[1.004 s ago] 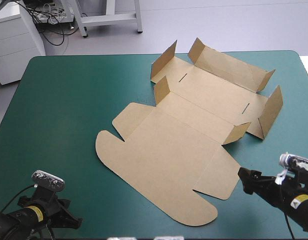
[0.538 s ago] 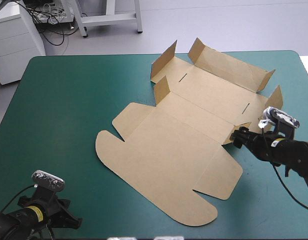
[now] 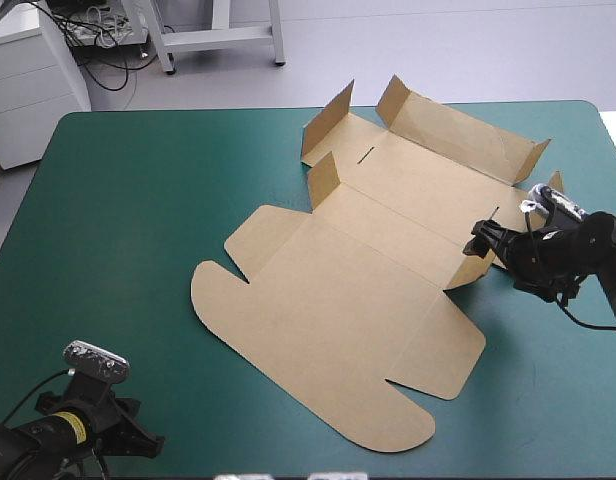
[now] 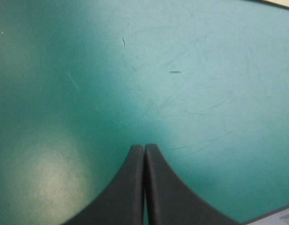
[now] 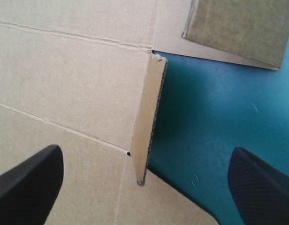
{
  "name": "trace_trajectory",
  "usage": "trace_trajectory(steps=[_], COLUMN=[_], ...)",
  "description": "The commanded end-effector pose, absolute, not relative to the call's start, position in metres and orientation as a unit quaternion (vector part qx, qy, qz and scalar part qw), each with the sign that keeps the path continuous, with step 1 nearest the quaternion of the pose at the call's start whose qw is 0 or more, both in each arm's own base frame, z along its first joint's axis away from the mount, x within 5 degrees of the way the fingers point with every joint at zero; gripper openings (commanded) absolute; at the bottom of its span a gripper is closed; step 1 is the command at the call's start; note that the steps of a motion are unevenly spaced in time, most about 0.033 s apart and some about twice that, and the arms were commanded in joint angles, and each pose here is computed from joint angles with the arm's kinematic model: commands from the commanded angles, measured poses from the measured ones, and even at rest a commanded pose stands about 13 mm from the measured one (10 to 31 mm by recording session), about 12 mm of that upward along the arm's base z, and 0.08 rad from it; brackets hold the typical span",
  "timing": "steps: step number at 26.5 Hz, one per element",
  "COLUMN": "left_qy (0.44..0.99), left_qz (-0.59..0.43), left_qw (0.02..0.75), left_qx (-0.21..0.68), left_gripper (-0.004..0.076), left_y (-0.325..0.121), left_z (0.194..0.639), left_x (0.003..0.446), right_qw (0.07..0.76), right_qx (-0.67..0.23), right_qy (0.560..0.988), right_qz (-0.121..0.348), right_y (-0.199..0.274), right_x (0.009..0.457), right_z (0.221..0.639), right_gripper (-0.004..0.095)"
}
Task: Fold the box
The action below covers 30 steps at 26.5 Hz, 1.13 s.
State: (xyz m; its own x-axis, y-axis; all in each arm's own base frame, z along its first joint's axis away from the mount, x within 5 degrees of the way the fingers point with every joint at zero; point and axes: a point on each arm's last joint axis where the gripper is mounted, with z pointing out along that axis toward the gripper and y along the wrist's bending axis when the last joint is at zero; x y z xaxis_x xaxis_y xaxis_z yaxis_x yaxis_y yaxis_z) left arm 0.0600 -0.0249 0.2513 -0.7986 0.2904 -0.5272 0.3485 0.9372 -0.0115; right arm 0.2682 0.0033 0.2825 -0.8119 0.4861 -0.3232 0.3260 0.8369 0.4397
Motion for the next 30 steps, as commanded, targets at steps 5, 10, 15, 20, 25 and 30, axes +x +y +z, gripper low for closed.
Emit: trace_trajectory(steps=[5, 10, 15, 20, 25, 30], left_qy=[0.94, 0.94, 0.94, 0.94, 0.94, 0.94], left_qz=[-0.064, -0.064, -0.064, -0.064, -0.064, -0.064], left_qw=[0.291, 0.291, 0.291, 0.291, 0.291, 0.291], left_qx=[0.167, 0.167, 0.167, 0.167, 0.167, 0.167], left_gripper=[-0.0032, -0.0032, -0.0032, -0.0032, -0.0032, -0.0032], left_y=[-0.028, -0.028, -0.028, -0.028, -0.028, -0.028], left_z=[0.259, 0.259, 0.259, 0.259, 0.259, 0.259], left_x=[0.064, 0.064, 0.064, 0.064, 0.064, 0.064], right_qw=[0.216, 0.226, 0.226, 0.214, 0.215, 0.22], right_qx=[0.234, 0.229, 0.237, 0.221, 0.215, 0.203], right_qy=[0.927, 0.921, 0.918, 0.925, 0.927, 0.93], right_qz=[0.199, 0.219, 0.223, 0.222, 0.219, 0.214], right_y=[0.0, 0.002, 0.002, 0.003, 0.002, 0.002], right_x=[0.293, 0.302, 0.308, 0.309, 0.309, 0.31], right_z=[0.268, 0.263, 0.257, 0.251, 0.25, 0.25], right_gripper=[0.0873, 0.0871, 0.0535, 0.0087, -0.0018, -0.0018])
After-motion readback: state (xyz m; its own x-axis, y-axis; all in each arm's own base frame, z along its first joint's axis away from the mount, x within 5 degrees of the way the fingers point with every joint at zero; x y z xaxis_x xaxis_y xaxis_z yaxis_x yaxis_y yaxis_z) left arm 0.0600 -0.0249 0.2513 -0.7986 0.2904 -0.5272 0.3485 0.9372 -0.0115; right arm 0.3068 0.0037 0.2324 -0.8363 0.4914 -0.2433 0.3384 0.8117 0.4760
